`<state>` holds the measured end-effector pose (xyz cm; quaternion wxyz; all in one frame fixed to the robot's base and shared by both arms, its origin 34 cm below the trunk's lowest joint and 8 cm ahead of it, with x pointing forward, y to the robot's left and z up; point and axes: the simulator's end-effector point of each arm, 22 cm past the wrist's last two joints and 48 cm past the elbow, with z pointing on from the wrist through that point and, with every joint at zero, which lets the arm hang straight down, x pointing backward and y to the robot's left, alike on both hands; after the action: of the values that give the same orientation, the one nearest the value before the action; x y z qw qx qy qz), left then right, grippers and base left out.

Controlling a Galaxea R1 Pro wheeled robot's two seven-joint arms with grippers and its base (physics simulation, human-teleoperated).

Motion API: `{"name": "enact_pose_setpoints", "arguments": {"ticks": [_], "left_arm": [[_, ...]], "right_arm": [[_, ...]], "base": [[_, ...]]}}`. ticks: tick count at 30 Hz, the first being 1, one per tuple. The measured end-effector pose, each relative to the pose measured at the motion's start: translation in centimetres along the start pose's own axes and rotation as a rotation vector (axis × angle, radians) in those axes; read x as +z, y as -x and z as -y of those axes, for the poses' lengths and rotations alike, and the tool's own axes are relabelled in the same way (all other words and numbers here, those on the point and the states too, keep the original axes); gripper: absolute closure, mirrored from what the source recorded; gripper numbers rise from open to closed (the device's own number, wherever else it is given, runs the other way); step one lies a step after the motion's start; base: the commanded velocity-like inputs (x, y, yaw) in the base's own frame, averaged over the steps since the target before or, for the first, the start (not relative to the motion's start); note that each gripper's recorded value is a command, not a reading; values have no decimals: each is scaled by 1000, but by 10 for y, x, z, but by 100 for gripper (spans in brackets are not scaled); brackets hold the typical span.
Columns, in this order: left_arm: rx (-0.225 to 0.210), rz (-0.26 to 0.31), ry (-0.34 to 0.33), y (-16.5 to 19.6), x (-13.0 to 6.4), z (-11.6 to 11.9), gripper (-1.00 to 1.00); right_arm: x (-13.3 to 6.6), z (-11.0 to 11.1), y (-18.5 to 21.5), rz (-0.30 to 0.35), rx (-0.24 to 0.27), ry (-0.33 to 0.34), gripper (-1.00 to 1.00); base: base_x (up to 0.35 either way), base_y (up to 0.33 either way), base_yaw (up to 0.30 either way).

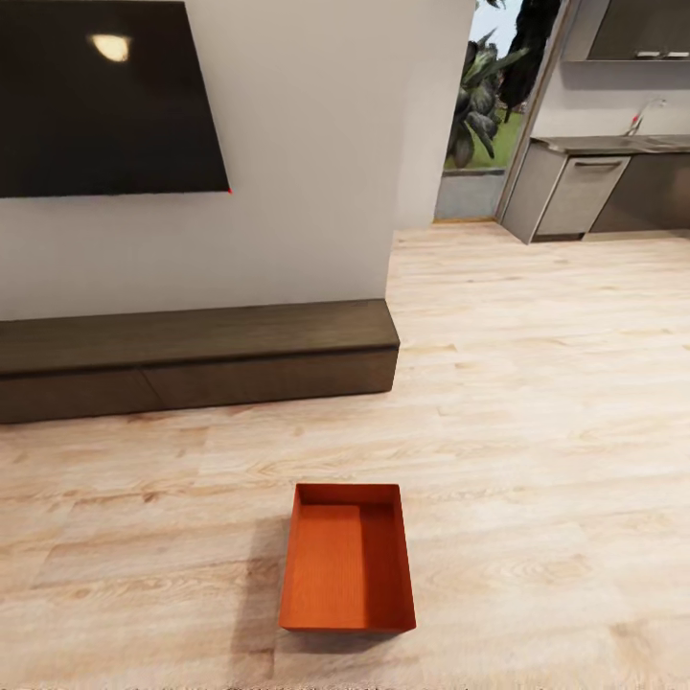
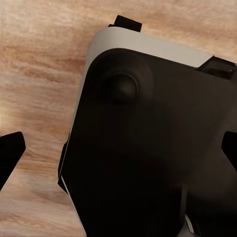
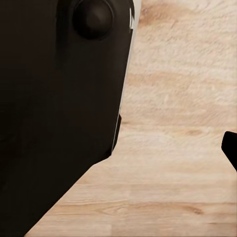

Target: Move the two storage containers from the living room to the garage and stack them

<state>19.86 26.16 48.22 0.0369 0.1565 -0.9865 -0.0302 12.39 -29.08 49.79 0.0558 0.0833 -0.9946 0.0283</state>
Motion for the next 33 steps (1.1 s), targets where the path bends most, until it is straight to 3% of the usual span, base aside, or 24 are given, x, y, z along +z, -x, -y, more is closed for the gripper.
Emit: {"name": "enact_pose_setpoints", "arguments": {"ticks": [33], "left_arm": [[3, -51, 17, -21, 4, -7, -100]], "right_arm": [[1, -4, -21, -51, -4, 7, -100]], "base": [[0, 0, 0]]}}
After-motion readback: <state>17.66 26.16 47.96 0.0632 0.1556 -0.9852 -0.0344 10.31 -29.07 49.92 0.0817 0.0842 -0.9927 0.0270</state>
